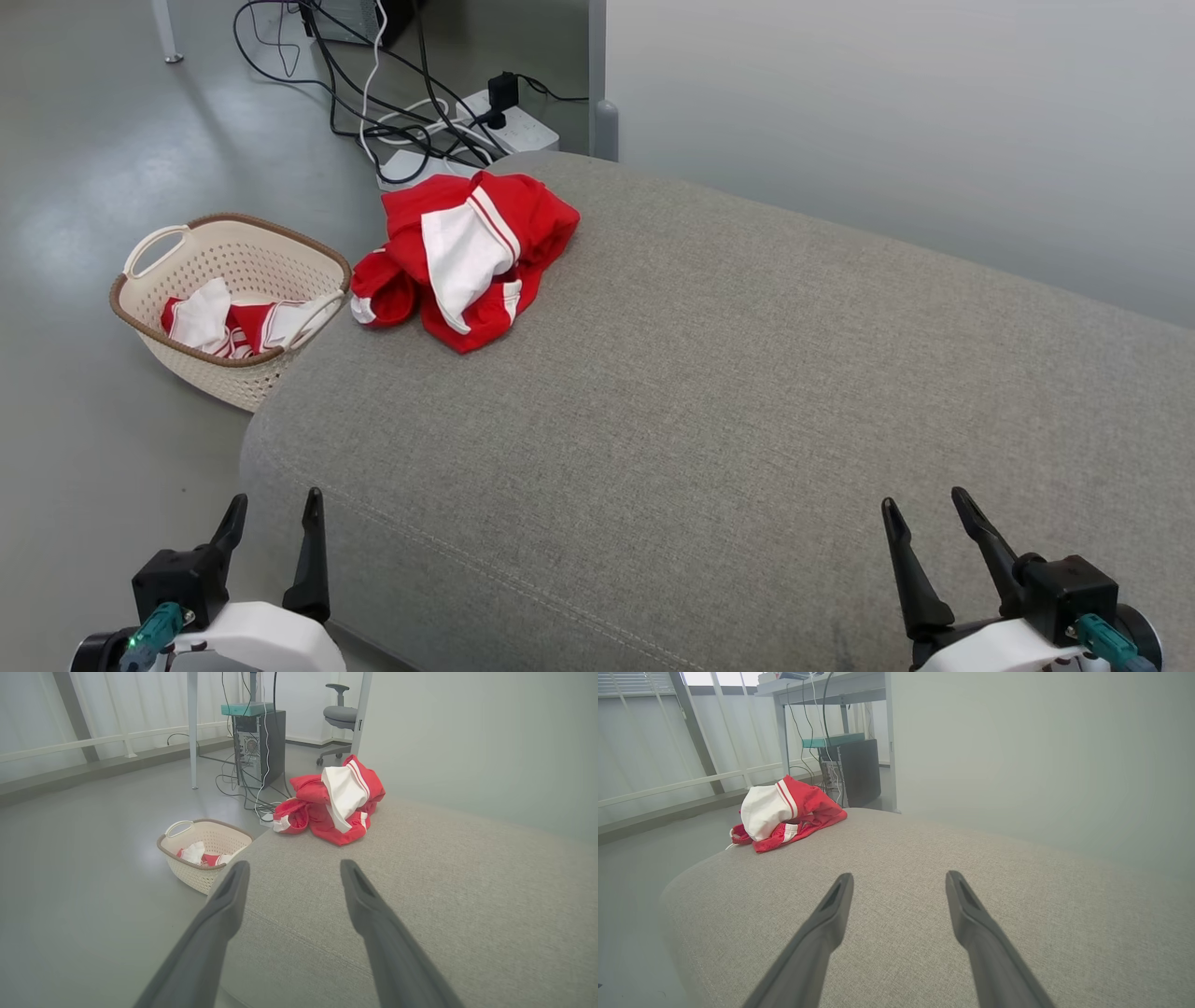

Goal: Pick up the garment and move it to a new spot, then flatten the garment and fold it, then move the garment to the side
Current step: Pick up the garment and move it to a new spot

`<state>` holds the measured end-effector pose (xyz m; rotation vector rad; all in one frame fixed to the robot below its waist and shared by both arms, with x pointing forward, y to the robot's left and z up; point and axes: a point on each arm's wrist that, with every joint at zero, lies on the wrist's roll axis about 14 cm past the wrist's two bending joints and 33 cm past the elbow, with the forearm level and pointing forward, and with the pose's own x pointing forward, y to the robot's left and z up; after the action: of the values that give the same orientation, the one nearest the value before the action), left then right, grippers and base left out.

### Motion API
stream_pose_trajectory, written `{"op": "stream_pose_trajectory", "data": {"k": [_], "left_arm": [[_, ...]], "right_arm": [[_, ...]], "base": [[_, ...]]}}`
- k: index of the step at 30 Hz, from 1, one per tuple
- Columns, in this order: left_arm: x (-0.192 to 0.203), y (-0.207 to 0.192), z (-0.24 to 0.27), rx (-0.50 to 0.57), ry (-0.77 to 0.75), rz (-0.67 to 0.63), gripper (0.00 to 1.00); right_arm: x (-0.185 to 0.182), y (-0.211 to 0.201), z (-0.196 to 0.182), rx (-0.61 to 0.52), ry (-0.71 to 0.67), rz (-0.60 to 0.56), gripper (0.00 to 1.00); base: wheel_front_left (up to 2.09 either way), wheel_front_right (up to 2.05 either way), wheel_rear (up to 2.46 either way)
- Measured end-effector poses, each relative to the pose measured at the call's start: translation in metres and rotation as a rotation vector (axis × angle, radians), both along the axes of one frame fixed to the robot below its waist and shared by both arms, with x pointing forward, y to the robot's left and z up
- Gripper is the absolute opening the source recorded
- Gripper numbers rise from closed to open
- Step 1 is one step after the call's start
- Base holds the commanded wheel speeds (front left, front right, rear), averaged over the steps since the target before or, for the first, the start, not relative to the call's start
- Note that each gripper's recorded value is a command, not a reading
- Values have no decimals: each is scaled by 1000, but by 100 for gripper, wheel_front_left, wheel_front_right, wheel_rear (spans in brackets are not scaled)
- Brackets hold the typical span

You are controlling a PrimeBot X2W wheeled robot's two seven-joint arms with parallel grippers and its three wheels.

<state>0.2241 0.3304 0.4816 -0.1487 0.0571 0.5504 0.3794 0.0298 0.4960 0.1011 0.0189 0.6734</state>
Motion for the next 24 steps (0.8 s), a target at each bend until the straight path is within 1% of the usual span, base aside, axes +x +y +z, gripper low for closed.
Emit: {"op": "stream_pose_trajectory", "data": {"k": [7,9,11,14,18,20,22,24], "left_arm": [[1,1,6,10,-12,1,100],[6,1,15,23,-35,-9,100],[16,6,35,61,-73,-31,100],[41,15,81,138,-155,-69,100],[83,15,148,224,-254,-149,100],[105,17,171,247,-264,-185,100],[129,21,184,266,-236,-210,100],[156,25,188,243,-196,-232,100]], "right_arm": [[1,2,-1,1,3,4,100],[1,2,-1,1,4,4,100],[2,2,-2,4,6,4,100],[5,1,-1,9,4,-2,100],[10,-4,4,9,-13,-12,100],[14,-8,5,2,-23,-18,100],[21,-11,9,1,-38,-27,100],[30,-17,12,2,-51,-44,100]], "base": [[0,0,0],[0,0,0],[0,0,0],[0,0,0],[0,0,0],[0,0,0],[0,0,0],[0,0,0]]}}
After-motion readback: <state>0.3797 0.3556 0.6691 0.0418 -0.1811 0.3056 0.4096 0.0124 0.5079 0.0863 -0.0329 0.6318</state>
